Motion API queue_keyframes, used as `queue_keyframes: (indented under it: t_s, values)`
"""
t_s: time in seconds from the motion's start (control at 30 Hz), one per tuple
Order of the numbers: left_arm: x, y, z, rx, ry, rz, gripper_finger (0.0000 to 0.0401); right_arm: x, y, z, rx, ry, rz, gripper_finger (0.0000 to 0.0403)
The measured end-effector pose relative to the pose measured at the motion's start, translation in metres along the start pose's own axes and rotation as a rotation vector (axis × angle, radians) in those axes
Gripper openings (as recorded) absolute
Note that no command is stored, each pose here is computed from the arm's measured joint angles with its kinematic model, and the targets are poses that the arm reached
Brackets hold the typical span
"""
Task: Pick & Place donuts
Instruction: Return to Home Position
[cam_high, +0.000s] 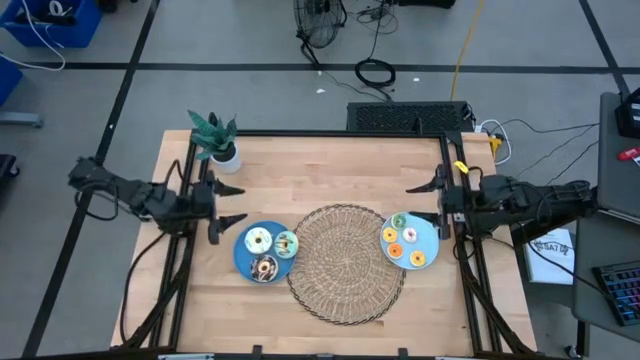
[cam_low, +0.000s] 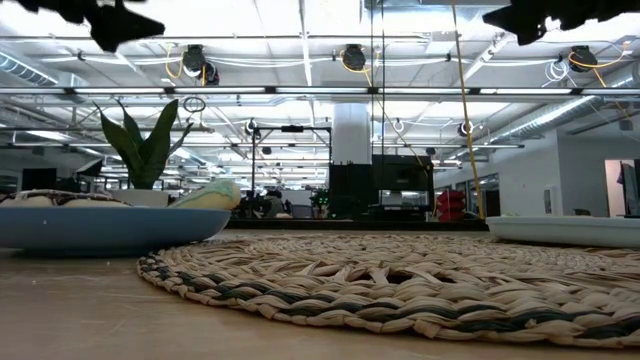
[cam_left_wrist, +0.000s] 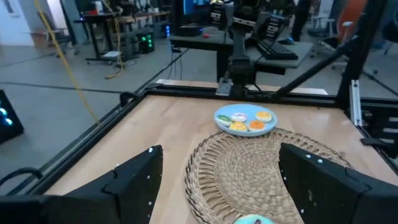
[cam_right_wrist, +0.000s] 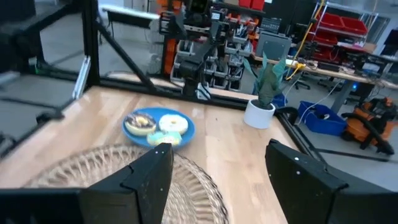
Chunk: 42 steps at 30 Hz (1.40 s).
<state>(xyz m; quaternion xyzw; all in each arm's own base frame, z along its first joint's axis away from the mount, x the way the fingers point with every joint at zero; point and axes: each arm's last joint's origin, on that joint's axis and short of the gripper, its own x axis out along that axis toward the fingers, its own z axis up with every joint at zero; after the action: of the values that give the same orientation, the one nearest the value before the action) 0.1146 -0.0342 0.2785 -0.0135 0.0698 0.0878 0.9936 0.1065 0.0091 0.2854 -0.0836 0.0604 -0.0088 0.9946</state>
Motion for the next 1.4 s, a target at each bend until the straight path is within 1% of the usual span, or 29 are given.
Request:
queue_keyframes:
  t_s: [0.07, 0.1, 0.2, 0.23, 0.33, 0.47, 0.53, 0.67, 0.87, 0.93, 1.03, 1.17, 1.23, 1.4]
  values:
    - [0.003, 0.006, -0.014, 0.002, -0.020, 0.005, 0.0311, -0.003, 0.001, -0.006, -0.021, -0.001, 0.010, 0.0238]
    - [0.005, 0.009, -0.023, -0.005, -0.034, 0.027, 0.0311, -0.004, 0.001, -0.009, -0.023, -0.006, 0.021, 0.0238]
    - [0.009, 0.019, -0.052, -0.031, -0.053, 0.093, 0.0310, -0.008, 0.002, -0.017, -0.002, -0.034, 0.023, 0.0238]
    - [0.009, 0.022, -0.059, -0.047, -0.064, 0.095, 0.0310, -0.010, 0.002, -0.020, 0.007, -0.041, 0.021, 0.0238]
    - [0.008, 0.029, -0.074, -0.075, -0.100, 0.047, 0.0310, -0.015, 0.003, -0.028, 0.024, -0.064, 0.024, 0.0238]
    - [0.005, 0.036, -0.086, -0.087, -0.133, 0.010, 0.0310, -0.023, 0.005, -0.038, 0.049, -0.121, 0.088, 0.0238]
    - [0.004, 0.038, -0.089, -0.090, -0.151, -0.003, 0.0310, -0.025, 0.007, -0.045, 0.062, -0.151, 0.111, 0.0238]
    - [0.004, 0.042, -0.094, -0.081, -0.156, -0.026, 0.0310, -0.027, 0.008, -0.057, 0.097, -0.188, 0.105, 0.0238]
    - [0.009, 0.045, -0.108, -0.090, -0.117, -0.010, 0.0310, -0.019, 0.010, -0.068, 0.144, -0.166, 0.094, 0.0238]
    - [0.010, 0.046, -0.112, -0.101, -0.126, -0.007, 0.0310, -0.018, 0.011, -0.071, 0.148, -0.167, 0.087, 0.0238]
    - [0.011, 0.047, -0.112, -0.108, -0.125, -0.004, 0.0310, -0.016, 0.012, -0.075, 0.146, -0.157, 0.088, 0.0238]
    - [0.011, 0.047, -0.112, -0.087, -0.120, -0.028, 0.0310, -0.010, 0.015, -0.089, 0.142, -0.120, 0.092, 0.0238]
    - [0.011, 0.048, -0.113, -0.084, -0.110, -0.007, 0.0310, -0.007, 0.016, -0.095, 0.148, -0.113, 0.093, 0.0238]
    - [0.011, 0.049, -0.113, -0.094, -0.106, 0.011, 0.0310, 0.001, 0.021, -0.107, 0.149, -0.183, 0.130, 0.0238]
